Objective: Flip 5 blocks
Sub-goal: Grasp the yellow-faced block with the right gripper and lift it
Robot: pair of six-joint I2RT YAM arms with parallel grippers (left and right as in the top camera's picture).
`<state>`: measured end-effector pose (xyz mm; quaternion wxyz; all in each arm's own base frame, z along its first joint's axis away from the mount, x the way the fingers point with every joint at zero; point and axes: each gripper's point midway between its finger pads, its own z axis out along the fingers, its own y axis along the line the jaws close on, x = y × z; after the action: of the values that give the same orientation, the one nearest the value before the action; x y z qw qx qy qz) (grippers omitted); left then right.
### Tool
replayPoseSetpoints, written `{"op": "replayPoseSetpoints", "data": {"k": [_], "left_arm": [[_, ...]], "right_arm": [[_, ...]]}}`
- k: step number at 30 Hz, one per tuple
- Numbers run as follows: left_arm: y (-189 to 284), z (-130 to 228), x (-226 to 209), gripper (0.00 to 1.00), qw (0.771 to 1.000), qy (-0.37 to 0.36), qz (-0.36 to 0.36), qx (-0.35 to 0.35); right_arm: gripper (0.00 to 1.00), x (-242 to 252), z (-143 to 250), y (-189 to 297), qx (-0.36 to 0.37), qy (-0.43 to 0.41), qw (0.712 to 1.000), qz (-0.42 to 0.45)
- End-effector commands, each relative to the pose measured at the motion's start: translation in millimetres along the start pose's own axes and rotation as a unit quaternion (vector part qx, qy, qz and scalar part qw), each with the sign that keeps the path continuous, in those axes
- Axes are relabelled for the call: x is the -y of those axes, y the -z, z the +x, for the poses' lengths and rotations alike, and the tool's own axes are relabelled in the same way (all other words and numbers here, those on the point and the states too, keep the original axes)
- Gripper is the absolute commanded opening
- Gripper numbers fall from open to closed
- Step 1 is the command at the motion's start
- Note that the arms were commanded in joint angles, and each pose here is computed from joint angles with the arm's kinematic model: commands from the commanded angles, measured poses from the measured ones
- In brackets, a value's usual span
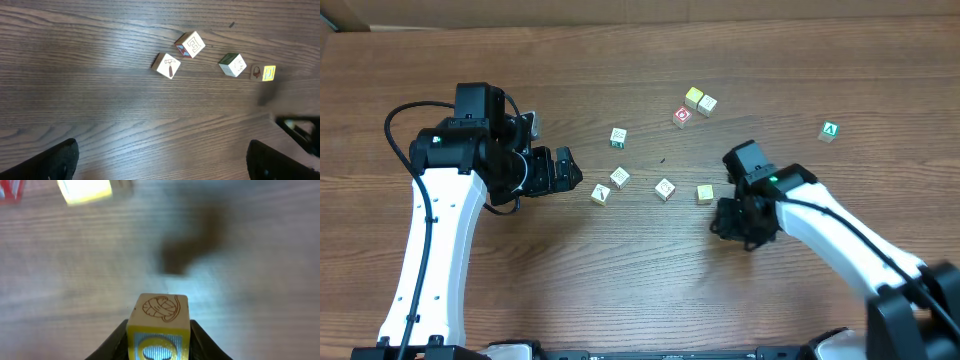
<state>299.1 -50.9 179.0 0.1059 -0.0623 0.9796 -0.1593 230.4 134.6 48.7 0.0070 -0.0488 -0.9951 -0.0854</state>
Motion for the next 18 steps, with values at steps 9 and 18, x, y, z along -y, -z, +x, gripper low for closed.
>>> {"op": "replayPoseSetpoints", "data": {"k": [9, 18], "left_arm": [[2.2, -1.9, 1.8, 1.0, 1.0, 0.006, 0.005, 0.0], [2.2, -1.1, 1.6, 1.0, 1.0, 0.007, 0.005, -0.002]], "right_arm": [[0.2, 11.4, 79.0, -13.2, -0.049, -0.033, 0.996, 0.071], [0.2, 16.9, 96.4, -34.7, -0.053, -0.04, 0.995, 0.08]]}}
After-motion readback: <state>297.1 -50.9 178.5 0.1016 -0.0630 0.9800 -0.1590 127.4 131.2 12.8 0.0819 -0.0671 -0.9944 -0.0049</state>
